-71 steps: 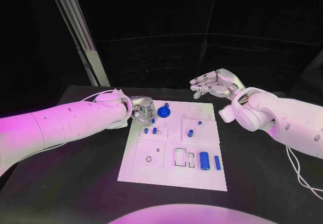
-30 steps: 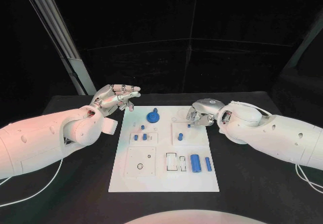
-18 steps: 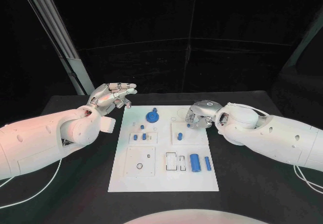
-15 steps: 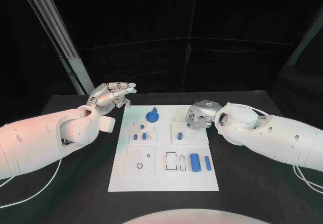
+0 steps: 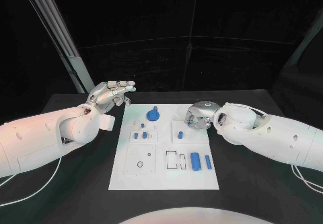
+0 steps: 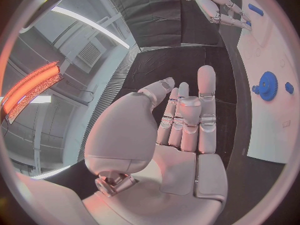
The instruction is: Assemble the parts on the task board
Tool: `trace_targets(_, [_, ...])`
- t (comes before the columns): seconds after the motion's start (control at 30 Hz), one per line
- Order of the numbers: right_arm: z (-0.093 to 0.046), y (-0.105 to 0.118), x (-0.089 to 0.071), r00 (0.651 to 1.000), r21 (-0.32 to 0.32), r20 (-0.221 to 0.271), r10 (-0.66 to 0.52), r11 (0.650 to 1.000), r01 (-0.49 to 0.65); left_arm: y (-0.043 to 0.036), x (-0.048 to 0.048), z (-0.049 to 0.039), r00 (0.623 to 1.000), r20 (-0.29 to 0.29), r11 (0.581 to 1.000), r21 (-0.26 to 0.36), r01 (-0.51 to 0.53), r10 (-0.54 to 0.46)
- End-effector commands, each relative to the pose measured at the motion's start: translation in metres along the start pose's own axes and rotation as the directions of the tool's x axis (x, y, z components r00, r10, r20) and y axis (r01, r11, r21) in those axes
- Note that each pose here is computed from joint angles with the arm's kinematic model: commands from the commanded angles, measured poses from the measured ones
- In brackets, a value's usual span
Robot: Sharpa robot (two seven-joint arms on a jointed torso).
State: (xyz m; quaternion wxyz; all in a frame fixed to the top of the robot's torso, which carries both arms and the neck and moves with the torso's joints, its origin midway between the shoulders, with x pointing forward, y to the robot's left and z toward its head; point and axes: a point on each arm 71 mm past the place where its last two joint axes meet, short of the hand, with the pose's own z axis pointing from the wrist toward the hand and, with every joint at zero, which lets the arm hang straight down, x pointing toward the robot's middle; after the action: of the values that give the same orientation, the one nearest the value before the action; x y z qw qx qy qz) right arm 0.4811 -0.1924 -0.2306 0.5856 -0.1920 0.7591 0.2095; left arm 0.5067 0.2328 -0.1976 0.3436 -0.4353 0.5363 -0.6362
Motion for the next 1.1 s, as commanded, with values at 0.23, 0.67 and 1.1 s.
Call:
trace_targets(0.23, [0.002, 0.002, 0.009, 0.997, -0.003, -0.07, -0.011, 1.0, 0.011, -0.0016, -0.0004, 0.0005, 1.0, -0.001, 1.0, 0.012, 0.01, -0.01])
trace_targets(0.67, [0.003, 0.004, 0.006, 0.999, 0.02, -0.022, -0.032, 0.999, 0.032, -0.0014, -0.0032, 0.0001, 1.0, 0.008, 1.0, 0.003, 0.005, -0.005])
trace_targets(1.1, [-0.006, 0.008, -0.009, 0.989, 0.003, 0.151, 0.013, 1.0, -0.014, -0.0016, -0.0067, -0.0009, 1.0, 0.022, 1.0, -0.001, -0.002, 0.002])
